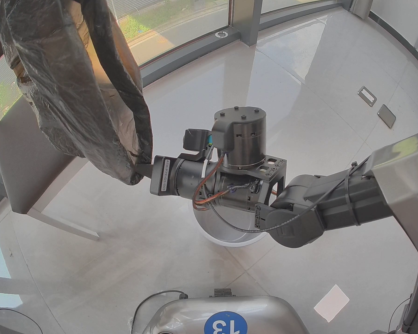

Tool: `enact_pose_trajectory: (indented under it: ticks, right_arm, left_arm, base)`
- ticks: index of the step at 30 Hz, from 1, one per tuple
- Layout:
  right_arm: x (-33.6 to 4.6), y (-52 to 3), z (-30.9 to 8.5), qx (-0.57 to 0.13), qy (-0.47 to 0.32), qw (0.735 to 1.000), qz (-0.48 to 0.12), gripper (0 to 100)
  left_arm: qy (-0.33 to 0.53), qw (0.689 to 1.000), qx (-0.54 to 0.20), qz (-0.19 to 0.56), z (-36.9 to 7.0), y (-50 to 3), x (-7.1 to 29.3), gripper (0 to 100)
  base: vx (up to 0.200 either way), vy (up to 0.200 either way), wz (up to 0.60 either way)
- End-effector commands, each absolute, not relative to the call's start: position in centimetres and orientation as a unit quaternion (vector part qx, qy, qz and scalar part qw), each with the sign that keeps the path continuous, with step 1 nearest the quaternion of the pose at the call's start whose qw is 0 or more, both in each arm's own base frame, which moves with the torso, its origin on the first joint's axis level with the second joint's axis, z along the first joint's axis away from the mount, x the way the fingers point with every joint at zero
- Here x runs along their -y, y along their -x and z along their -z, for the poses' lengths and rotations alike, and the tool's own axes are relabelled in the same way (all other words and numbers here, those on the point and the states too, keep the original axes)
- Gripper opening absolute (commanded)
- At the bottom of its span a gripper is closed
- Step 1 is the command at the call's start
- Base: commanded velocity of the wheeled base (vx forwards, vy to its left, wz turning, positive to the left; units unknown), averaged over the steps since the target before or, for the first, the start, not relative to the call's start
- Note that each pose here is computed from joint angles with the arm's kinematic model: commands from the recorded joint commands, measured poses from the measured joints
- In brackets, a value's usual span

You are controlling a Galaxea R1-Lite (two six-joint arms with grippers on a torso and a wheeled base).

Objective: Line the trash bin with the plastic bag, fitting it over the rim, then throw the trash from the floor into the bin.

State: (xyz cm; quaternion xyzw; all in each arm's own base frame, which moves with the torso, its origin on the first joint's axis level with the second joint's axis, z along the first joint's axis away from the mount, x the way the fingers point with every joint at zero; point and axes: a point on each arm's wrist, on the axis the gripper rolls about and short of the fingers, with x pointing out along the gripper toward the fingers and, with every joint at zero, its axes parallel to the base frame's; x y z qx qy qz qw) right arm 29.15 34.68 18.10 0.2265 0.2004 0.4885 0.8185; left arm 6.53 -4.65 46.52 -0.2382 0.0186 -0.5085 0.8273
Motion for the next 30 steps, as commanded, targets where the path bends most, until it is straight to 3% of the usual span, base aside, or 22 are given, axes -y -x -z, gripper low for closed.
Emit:
enact_pose_trajectory:
  ticks: [1,7,15,20,28,30]
  right_arm:
    - [-34.3,-28.9,-18.6,-0.197,-0.228,0.82,-0.486,0]
    - [-31.6,-27.1,-20.5,-0.189,-0.226,0.83,-0.473,0]
    - [-22.4,-23.1,-23.5,-0.157,-0.193,0.863,-0.439,0]
    - [-18.1,-21.5,-23.2,-0.163,-0.175,0.882,-0.406,0]
    - [-14.4,-19.2,-21.6,-0.177,-0.167,0.894,-0.376,0]
    - [-13.7,-18.7,-21.3,-0.178,-0.167,0.896,-0.37,0]
  left_arm:
    - [0.239,0.828,-0.024,0.507,-46.1,-6.3,4.5,0]
    - [0.24,0.83,-0.042,0.502,-45.2,-6.7,4.7,0]
    - [0.236,0.836,-0.099,0.486,-42.9,-9.3,6.1,0]
    - [0.217,0.838,-0.137,0.482,-41.3,-11.6,7.5,0]
    - [0.128,0.843,-0.216,0.476,-37.7,-16.0,10.9,0]
    - [0.066,0.868,-0.222,0.439,-36.2,-17.7,12.1,0]
  base:
    - [0.0,0.0,0.0]
    - [0.0,0.0,0.0]
    - [0.0,0.0,0.0]
    - [0.0,0.0,0.0]
    - [0.0,0.0,0.0]
    - [0.0,0.0,0.0]
